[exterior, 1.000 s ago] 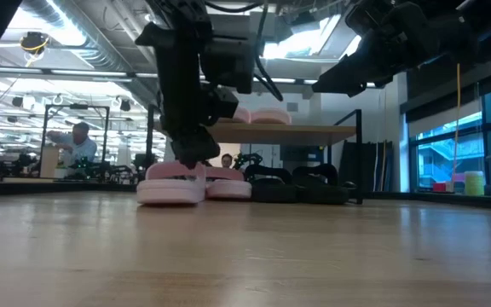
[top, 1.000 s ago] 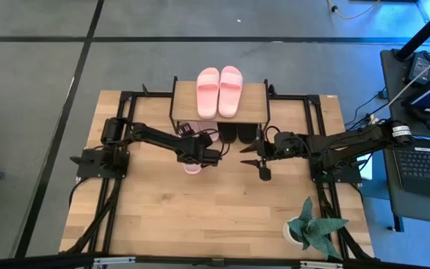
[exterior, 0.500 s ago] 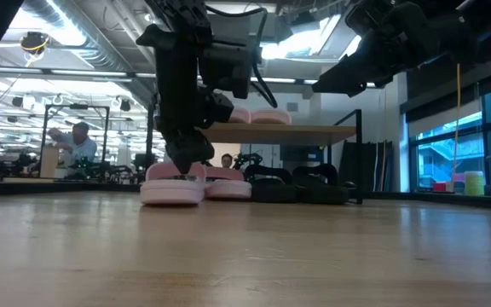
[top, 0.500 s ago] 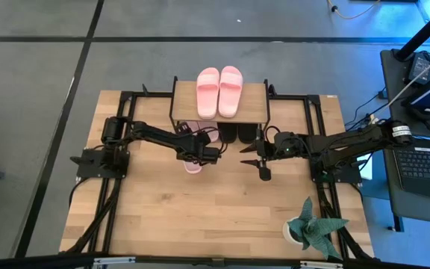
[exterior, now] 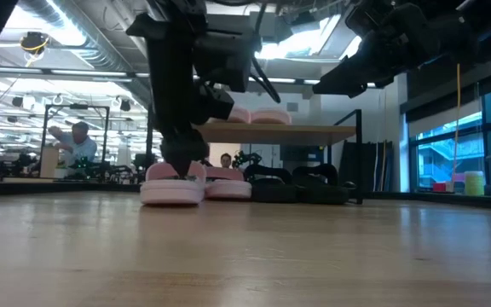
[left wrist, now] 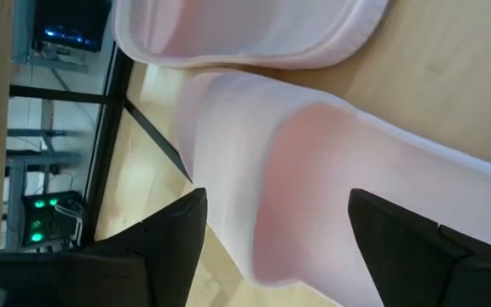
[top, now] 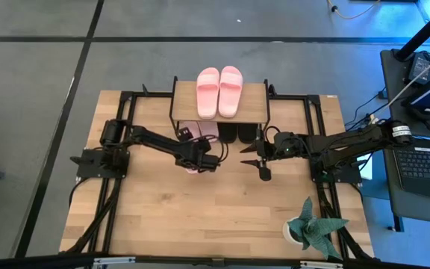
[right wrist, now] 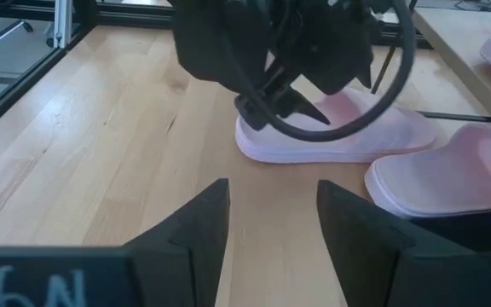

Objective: Pick and place slides into the shelf
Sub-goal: Put the pink slipper slide under the shelf

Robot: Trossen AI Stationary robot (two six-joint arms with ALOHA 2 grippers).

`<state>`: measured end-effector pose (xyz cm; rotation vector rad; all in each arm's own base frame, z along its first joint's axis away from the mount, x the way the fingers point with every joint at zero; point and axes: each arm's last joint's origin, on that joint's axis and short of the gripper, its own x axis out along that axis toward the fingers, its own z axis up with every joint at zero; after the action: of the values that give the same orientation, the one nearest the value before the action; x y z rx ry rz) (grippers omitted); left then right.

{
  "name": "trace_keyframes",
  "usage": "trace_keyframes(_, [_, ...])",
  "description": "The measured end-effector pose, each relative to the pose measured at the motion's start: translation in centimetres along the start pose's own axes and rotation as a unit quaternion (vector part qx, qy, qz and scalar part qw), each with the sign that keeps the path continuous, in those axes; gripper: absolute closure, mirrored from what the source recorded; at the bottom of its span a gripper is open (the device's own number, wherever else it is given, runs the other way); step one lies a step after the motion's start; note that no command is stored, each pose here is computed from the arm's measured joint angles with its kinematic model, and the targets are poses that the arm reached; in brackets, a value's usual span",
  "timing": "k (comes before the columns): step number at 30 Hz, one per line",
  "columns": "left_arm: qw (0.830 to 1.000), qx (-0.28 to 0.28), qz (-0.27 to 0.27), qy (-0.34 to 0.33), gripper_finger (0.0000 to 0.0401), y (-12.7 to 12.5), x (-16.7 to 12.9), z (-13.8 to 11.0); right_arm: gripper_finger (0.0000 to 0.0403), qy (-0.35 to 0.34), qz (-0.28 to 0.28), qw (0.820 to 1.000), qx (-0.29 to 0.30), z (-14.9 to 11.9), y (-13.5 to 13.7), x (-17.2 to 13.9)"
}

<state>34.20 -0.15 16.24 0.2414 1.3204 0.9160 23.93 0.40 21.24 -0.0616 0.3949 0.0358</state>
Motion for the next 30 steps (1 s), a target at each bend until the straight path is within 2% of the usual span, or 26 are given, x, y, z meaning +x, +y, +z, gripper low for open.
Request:
trace_keyframes(17, [0.999,0.026,-0.029,-0.018,0.0125,-2.0,-2.2,-1.3,0.0223,0.015,0.001,1.000,0.000,-0.3,0.0,0.0])
trace_keyframes(24, [0.994,0.001,-0.084,-0.064,0.0125,-1.9,-7.0,-3.1,0.0223,0.024,0.005,1.000,0.019,-0.5,0.1,0.0])
trace_keyframes(30, [0.981,-0.035,-0.143,-0.128,0.0125,-0.7,-11.4,-6.5,0.0223,0.001,0.068,0.997,0.040,0.0,0.5,0.0])
